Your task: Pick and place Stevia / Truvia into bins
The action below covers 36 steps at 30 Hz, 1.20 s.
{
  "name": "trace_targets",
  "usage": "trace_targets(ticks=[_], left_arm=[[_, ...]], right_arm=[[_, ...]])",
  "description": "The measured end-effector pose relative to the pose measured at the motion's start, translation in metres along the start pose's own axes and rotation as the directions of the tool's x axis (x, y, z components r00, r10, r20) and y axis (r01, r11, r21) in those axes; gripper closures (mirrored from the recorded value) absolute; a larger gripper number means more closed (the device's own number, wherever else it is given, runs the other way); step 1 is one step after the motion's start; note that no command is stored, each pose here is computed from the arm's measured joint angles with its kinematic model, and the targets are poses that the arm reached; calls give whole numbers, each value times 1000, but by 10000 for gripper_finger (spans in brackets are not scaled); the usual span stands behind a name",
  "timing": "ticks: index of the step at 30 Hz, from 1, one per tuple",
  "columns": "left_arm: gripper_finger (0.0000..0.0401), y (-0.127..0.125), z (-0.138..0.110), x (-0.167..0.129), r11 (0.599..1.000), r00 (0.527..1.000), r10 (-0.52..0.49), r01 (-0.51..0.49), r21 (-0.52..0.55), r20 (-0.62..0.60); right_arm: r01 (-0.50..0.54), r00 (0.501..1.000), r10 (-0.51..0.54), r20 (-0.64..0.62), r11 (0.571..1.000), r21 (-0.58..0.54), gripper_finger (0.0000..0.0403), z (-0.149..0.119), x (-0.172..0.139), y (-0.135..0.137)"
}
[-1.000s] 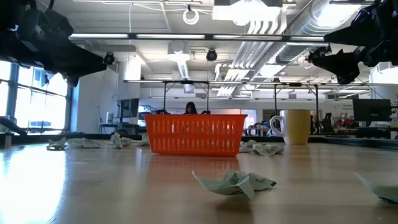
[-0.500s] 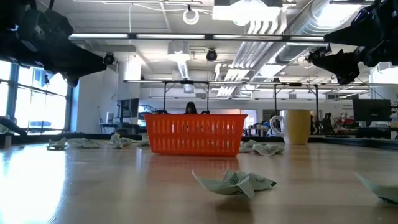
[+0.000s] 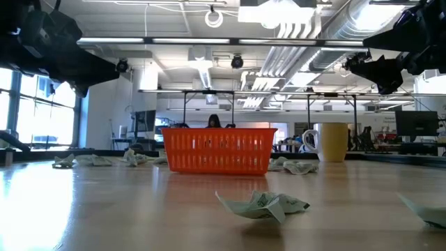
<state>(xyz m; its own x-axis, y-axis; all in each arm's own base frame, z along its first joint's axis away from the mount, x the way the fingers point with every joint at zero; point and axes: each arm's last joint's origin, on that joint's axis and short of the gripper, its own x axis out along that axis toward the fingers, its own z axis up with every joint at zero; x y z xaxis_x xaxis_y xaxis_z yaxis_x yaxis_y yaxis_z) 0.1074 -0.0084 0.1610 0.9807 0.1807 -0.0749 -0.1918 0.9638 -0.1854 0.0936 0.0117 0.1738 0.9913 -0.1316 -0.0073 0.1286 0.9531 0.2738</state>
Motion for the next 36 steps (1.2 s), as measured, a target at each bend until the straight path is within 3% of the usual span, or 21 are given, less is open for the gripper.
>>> trace_targets(ticks=[11,14,16,17,20,24,28,32,33,36], left_arm=[[242,0,0,0,1000,1000,0,0,0,0],[242,0,1,0,1000,1000,16,-16,1,9],[242,1,4,0,996,997,55,-51,-70,53],[242,1,8,0,985,994,60,-45,-168,89],[242,-1,18,-2,881,981,48,47,-470,189],[242,-2,27,-4,759,964,44,139,-636,263],[242,-2,33,-5,724,958,67,144,-674,277],[242,-3,38,-6,712,955,52,170,-681,292],[242,-3,38,-6,695,956,43,180,-696,291],[242,-4,39,-6,581,955,15,234,-780,297]], right_arm=[[6,1000,-6,2,1000,-20,80,0,0,0],[98,994,-96,43,994,-57,80,2,0,-2],[158,983,-159,92,987,23,80,5,0,-4],[154,976,-172,134,979,136,80,9,-1,-3],[54,949,-190,250,883,467,80,22,-3,-2],[32,880,-310,360,795,606,80,34,-7,-4],[-43,817,-358,453,745,666,80,46,-13,-4],[-135,827,-275,490,750,648,80,50,-14,-1],[-157,835,-247,491,750,643,80,50,-13,0],[-236,867,-130,481,742,627,80,48,-8,4]])
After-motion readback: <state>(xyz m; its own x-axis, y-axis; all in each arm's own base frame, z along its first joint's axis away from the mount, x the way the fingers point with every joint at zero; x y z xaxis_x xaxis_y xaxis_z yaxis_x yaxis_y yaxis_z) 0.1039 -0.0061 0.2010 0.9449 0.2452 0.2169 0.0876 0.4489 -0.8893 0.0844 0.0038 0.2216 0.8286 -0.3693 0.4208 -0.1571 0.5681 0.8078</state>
